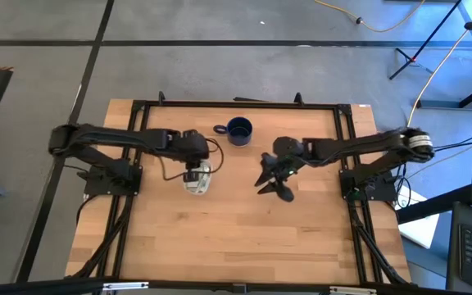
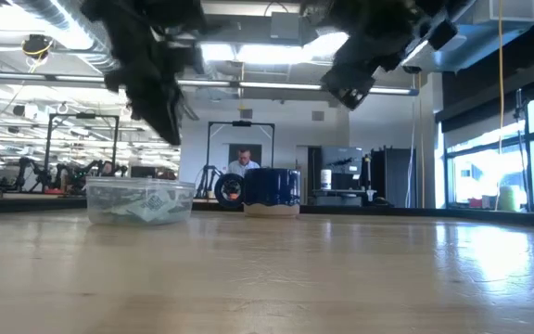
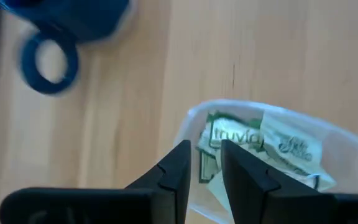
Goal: Pick and place Stevia / Truvia into bins
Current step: Return to Home Position
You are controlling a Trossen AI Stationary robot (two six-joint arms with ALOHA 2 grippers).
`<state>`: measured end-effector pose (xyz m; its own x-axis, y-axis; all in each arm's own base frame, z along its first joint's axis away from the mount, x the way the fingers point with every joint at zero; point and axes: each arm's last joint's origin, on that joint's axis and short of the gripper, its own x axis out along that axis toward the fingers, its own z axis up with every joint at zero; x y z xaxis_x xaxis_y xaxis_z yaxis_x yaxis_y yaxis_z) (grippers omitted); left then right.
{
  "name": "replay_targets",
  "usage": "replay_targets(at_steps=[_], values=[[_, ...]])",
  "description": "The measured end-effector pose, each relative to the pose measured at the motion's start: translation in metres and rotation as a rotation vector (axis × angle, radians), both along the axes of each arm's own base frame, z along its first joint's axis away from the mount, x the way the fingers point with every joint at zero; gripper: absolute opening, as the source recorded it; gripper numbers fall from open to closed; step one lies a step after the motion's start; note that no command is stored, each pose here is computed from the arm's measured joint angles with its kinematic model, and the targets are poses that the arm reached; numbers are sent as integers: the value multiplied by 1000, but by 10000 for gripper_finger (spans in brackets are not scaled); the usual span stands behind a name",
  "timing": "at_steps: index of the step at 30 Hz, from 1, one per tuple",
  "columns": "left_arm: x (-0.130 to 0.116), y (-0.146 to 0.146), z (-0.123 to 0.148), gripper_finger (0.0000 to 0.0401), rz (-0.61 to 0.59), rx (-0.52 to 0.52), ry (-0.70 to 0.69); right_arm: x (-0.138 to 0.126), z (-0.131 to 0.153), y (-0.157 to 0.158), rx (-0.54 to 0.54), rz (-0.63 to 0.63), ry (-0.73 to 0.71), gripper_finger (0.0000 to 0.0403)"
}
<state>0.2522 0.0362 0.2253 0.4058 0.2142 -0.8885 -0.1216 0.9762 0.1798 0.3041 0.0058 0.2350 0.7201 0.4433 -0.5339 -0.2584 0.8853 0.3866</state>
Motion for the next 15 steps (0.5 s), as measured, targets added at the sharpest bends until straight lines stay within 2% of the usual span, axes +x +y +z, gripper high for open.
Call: replay_targets(at_steps=[3,5,7,10,15], values=[[-12,1,21,82,-1,10,-133,-19,18,-2,-79,46,-33,157],[-24,1,32,82,-14,2,-257,-32,33,-1,-156,68,-112,157],[-36,0,39,82,-32,-7,-395,-45,40,-3,-228,36,-201,157],[-57,-1,41,82,-49,1,-580,-69,27,-12,-276,-76,-255,157],[-82,-1,37,82,-73,54,-820,-107,0,-27,-221,-210,-332,157]])
